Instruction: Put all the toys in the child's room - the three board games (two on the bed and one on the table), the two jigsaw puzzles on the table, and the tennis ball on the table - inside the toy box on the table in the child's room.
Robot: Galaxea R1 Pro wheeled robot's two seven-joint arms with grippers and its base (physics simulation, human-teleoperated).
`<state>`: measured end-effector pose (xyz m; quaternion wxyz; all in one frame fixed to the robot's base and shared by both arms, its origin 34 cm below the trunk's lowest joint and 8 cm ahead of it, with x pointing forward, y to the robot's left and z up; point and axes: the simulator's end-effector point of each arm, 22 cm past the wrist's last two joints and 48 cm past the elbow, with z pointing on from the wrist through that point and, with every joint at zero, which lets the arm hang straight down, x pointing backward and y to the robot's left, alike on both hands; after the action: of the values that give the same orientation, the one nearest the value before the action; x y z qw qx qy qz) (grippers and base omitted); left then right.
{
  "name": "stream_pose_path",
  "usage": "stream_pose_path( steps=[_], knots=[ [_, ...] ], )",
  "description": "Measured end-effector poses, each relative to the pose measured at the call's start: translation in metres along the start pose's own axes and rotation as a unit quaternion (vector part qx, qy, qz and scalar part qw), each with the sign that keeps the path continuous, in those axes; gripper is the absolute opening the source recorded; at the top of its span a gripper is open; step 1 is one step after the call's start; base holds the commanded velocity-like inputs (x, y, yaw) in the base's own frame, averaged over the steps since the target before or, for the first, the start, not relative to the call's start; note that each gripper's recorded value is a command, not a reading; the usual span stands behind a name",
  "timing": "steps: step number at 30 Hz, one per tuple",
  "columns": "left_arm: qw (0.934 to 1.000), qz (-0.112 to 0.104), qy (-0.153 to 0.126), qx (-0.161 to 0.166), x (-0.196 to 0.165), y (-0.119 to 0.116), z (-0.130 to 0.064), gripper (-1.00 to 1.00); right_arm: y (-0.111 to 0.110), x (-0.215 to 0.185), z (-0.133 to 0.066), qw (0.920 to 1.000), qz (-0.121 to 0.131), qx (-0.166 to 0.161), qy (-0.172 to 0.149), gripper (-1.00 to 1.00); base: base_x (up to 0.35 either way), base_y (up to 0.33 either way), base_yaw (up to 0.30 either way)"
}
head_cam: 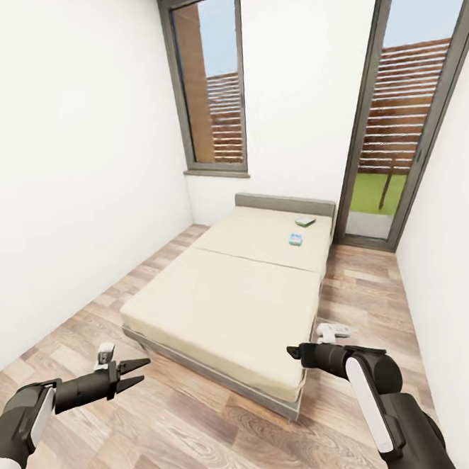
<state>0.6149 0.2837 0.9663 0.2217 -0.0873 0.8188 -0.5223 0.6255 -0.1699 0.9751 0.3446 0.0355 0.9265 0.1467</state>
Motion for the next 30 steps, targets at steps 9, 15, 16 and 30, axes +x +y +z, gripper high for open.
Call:
stream_pose_path(
  steps=[9, 15, 16, 30],
  knots=[
    [1.0, -0.006, 0.003, -0.004, 0.002, 0.007, 0.002, 1.0, -0.002, 0.006, 0.005, 1.0, 0.002, 0.001, 0.008, 1.0, 0.053, -0.148, 0.015],
    [0.9999, -0.009, 0.006, -0.007, 0.004, 0.012, 0.003, 1.0, -0.004, 0.01, 0.009, 0.9999, 0.003, 0.002, 0.013, 1.0, 0.028, -0.02, 0.001],
    [0.9999, -0.01, 0.006, -0.007, 0.004, 0.013, 0.004, 1.0, -0.004, 0.01, 0.01, 0.9999, 0.004, 0.002, 0.014, 1.0, 0.008, -0.006, 0.0],
    [0.9997, -0.019, 0.012, -0.011, 0.009, 0.022, 0.008, 1.0, -0.007, 0.018, 0.017, 0.9997, 0.006, 0.004, 0.025, 1.0, 0.002, -0.001, 0.0]
  ],
)
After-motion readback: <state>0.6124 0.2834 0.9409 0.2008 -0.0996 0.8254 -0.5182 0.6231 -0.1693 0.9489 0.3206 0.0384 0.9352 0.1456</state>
